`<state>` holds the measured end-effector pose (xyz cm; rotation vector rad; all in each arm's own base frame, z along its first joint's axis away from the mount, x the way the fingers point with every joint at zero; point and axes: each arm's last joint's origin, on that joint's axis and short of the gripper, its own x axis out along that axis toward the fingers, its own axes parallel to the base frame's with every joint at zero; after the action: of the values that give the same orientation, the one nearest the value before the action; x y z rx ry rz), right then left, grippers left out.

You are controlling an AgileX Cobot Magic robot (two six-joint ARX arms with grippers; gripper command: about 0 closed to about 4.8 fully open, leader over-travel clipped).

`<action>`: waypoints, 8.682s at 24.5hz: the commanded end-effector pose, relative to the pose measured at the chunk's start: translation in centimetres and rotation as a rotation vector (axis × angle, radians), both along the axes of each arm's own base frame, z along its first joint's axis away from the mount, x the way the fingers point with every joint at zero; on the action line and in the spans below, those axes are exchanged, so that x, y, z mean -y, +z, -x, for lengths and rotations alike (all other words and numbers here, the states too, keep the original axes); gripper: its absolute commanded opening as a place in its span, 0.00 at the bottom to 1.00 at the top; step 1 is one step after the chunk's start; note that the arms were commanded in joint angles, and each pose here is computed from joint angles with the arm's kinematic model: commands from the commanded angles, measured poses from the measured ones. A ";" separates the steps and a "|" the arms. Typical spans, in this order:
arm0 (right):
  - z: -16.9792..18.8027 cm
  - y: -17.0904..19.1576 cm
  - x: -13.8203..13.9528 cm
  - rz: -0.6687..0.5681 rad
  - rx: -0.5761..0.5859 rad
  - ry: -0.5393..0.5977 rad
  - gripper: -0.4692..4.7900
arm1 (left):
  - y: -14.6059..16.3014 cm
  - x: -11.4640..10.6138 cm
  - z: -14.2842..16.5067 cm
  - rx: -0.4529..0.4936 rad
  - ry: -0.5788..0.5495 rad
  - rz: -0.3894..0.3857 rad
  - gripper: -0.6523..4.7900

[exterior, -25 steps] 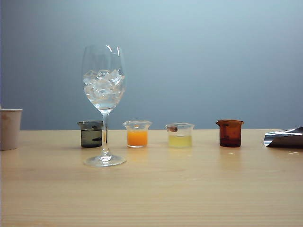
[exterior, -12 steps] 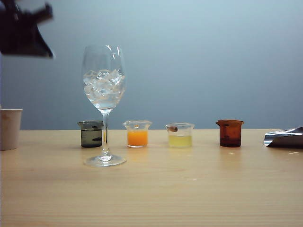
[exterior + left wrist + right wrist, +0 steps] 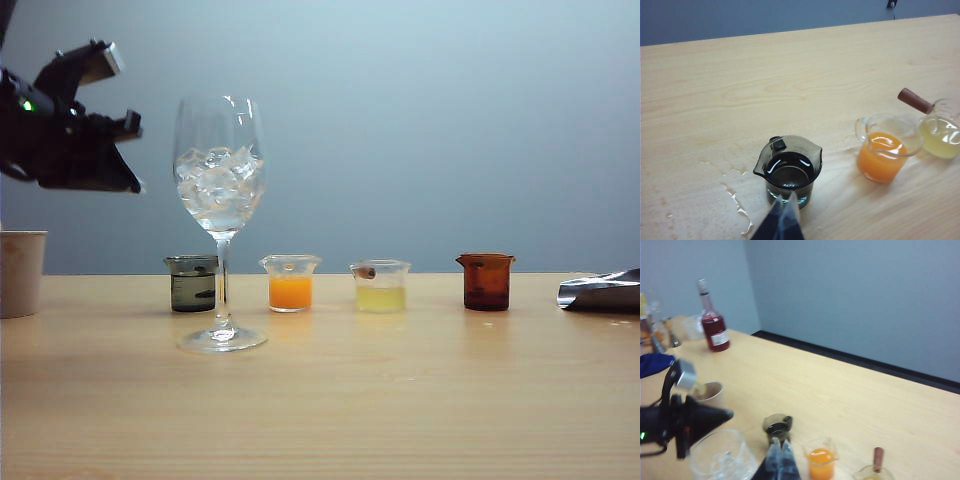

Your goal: Pick up the first measuring cup from the left, pour the coconut rum inside into the goblet, and finally put the measuring cup back in its original place.

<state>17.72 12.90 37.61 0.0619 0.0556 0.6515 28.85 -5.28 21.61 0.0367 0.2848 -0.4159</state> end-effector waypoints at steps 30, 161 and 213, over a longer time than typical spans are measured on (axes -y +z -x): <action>-3.3 -2.2 -2.3 0.046 -0.026 0.096 0.08 | -10.5 2.8 -3.5 0.118 0.059 0.046 1.00; -2.0 0.1 -3.3 0.126 -0.234 0.292 0.08 | 8.5 0.5 0.9 0.232 -0.284 -0.231 0.51; -3.5 -0.7 -4.5 0.193 -0.305 0.295 0.08 | 9.5 3.0 1.7 0.671 -0.471 -0.797 0.50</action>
<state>21.26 17.35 36.49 -0.0366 0.4503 0.9189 27.24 -8.29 30.45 0.9720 -0.1883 -0.7335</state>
